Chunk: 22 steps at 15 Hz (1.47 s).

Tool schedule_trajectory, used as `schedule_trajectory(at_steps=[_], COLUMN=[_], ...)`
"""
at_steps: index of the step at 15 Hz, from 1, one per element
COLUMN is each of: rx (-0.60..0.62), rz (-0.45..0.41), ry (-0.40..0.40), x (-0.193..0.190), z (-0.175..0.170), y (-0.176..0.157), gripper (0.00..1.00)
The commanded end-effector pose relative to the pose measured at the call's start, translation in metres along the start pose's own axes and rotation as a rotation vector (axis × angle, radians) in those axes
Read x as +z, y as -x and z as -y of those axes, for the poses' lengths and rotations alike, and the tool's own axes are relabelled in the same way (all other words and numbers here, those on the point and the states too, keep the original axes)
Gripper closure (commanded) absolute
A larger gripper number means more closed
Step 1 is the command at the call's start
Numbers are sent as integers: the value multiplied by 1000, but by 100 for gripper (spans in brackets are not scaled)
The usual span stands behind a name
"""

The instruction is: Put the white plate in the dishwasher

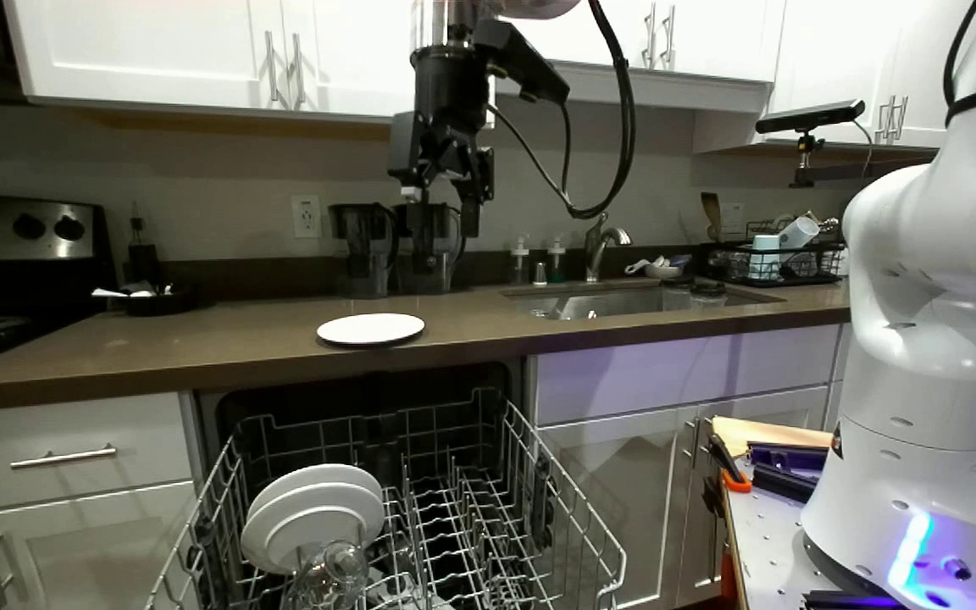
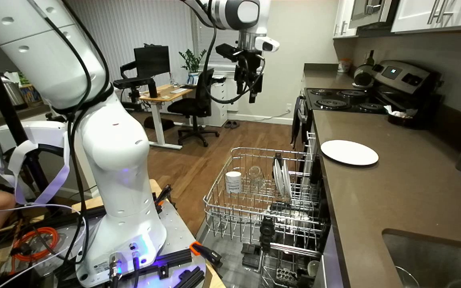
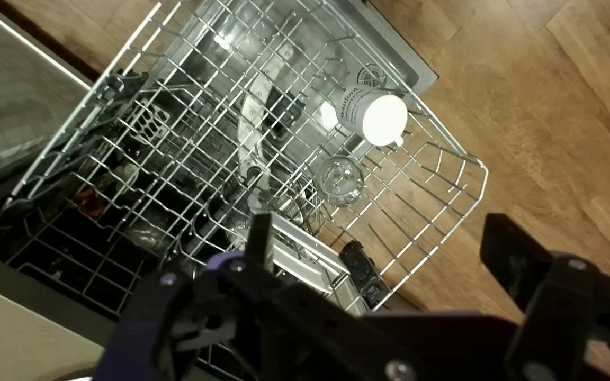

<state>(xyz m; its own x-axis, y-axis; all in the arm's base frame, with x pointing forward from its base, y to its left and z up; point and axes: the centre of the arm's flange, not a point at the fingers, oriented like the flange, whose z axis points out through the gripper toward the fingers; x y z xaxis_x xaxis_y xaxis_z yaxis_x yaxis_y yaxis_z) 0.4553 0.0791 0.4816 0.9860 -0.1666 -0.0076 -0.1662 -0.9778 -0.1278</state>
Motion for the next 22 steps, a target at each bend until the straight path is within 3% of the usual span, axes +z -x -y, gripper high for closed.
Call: schedule_trajectory(at_steps=[1,8,12,15,22], rx=[-118,-408,-499,-486,-361], rz=[-45,-180,-275,-326,-329], ry=[45,268,386,472,618], x=[21,65,76,79,99], z=[22,54,53,40,-11], y=[-17,-53,-90,-123,-170], gripper=[0,0,0,0,0])
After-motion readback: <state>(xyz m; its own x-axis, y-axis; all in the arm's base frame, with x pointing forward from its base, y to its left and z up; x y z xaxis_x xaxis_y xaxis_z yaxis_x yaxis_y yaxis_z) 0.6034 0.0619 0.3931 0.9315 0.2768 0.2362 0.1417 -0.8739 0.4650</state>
